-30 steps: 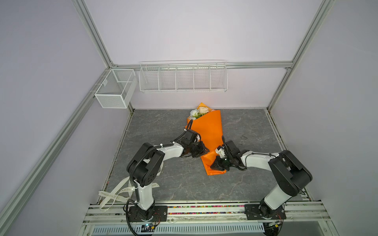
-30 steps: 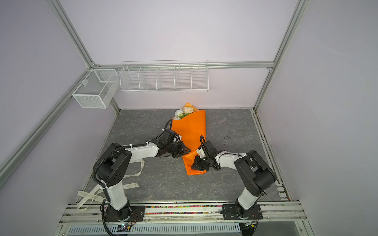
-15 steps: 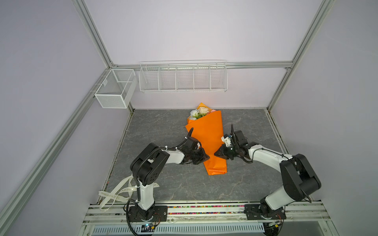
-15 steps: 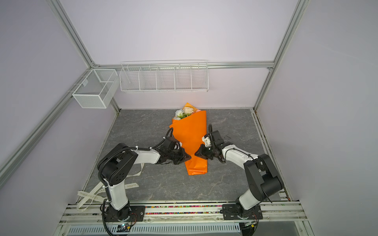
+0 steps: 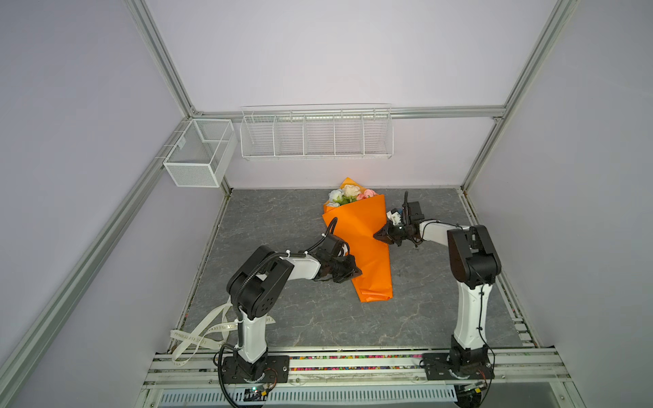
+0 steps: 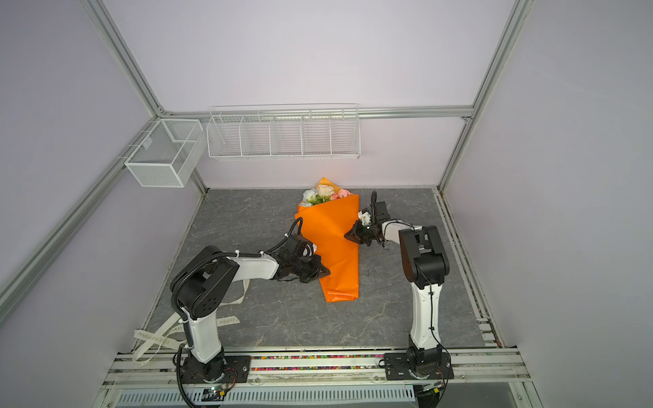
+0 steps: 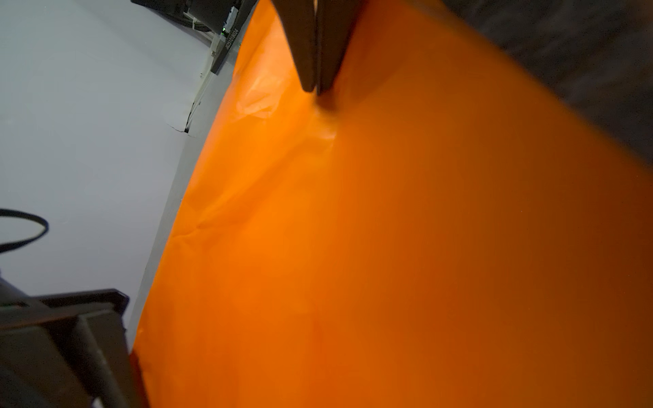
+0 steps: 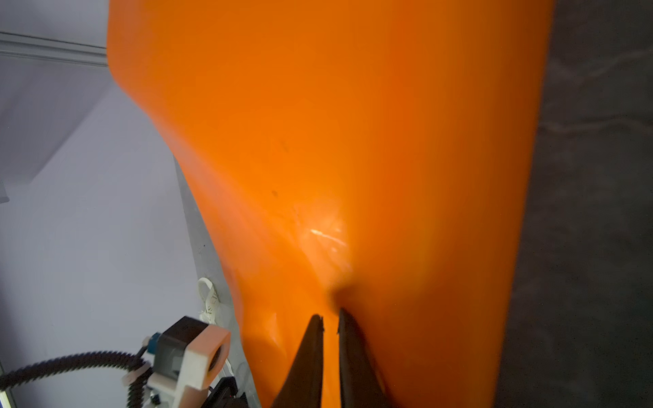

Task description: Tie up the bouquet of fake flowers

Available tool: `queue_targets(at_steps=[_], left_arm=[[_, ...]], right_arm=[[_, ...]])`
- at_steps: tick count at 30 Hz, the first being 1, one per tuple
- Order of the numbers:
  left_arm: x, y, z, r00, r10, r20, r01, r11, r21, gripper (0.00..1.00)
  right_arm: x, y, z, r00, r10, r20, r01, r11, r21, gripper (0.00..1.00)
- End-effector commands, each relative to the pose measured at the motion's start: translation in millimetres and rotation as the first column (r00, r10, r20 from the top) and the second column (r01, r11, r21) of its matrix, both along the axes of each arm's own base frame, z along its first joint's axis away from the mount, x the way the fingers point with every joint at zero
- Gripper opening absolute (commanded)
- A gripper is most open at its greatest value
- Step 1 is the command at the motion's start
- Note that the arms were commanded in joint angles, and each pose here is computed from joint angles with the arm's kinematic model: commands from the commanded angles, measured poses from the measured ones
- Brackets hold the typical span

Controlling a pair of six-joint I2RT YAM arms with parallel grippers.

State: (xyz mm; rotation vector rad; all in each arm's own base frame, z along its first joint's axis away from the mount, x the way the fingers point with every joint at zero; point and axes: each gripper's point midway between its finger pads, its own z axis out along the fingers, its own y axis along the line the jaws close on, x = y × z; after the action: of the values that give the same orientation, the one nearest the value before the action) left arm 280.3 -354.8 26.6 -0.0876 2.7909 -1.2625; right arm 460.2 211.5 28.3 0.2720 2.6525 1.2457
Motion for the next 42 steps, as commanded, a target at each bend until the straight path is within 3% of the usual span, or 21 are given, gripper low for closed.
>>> queue_targets(at_steps=[1,12,22,27,32,35,42], left_arm=[[-17,28,-46,0.996,0.008,-0.087,0.006,0.986,0.166,0.0],[-28,48,-67,0.992,-0.001,-0.13,0.033,0.968,0.248,0.0],[-28,56,-70,0.991,0.018,-0.135,0.017,0.966,0.258,0.0],[-24,50,-61,0.993,0.008,-0.116,0.019,0.974,0.225,0.0],[-18,42,-53,0.995,-0.007,-0.097,0.025,0.981,0.192,0.0],[-16,40,-50,0.996,-0.009,-0.091,0.025,0.983,0.184,0.0],[-16,40,-49,0.996,-0.014,-0.089,0.029,0.983,0.18,0.0]], right_arm=[[25,-9,4,0.999,-0.022,0.036,0.02,0.999,0.037,0.15],[100,-34,-23,0.988,-0.157,-0.001,0.157,0.986,0.063,0.2],[168,-68,-27,0.949,-0.316,0.015,0.317,0.948,-0.018,0.22],[182,-61,3,0.966,-0.254,0.049,0.252,0.967,0.034,0.22],[163,-52,85,0.969,-0.15,0.198,0.144,0.989,0.045,0.22],[129,-43,110,0.97,-0.092,0.226,0.083,0.995,0.052,0.19],[31,-24,69,0.993,-0.019,0.115,0.015,0.999,0.035,0.09]])
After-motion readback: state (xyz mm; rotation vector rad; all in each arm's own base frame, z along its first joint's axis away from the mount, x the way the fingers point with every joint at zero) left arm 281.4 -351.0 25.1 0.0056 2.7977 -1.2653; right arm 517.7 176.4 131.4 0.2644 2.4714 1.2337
